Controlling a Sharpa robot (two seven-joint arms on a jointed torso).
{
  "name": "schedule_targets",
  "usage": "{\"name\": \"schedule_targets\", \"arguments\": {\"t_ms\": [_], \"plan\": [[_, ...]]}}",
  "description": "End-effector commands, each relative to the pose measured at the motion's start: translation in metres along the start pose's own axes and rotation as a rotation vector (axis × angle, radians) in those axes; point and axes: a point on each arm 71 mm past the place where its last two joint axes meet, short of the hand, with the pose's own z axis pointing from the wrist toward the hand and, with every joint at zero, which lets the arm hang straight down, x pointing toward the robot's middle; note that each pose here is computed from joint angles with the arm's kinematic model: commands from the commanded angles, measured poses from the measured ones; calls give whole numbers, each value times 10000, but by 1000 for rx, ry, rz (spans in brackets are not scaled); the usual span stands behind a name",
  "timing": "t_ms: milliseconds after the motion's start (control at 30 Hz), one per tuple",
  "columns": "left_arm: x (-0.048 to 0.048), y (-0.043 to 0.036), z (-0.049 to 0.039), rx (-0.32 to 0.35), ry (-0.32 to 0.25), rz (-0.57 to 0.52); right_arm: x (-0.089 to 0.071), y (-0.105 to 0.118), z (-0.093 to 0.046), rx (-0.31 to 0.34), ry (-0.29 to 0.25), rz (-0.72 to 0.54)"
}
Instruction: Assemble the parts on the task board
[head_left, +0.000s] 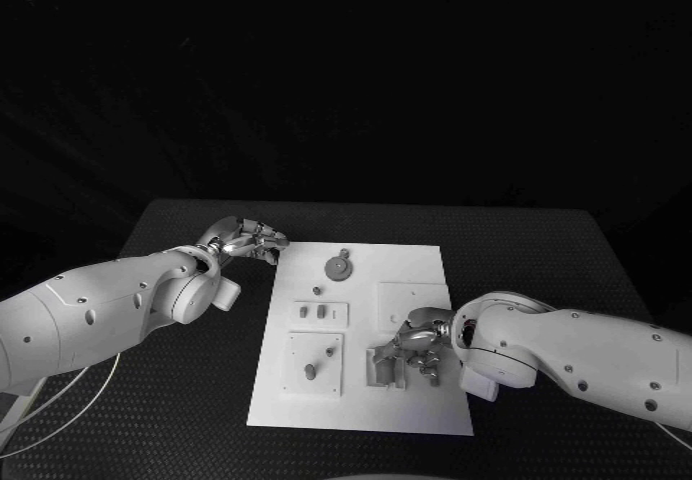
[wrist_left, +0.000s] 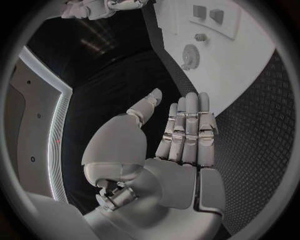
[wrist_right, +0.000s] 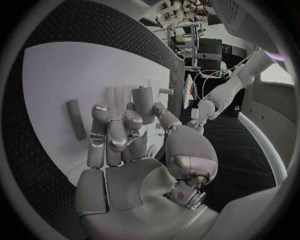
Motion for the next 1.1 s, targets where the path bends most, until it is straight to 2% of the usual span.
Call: {"name": "schedule_targets", "arguments": {"t_ms": [33, 567, 733, 1100], "plan": [[15, -10, -3, 5, 15, -10, 39, 1, 2, 4, 34, -16], [18, -10, -6, 4, 18, -11, 34, 27, 24, 2, 8, -21], [6, -5, -9, 2, 15, -10, 51, 18, 26, 8, 38, -38], [6, -4, -4, 1, 15, -10, 51, 5, 46, 12, 36, -35]]}}
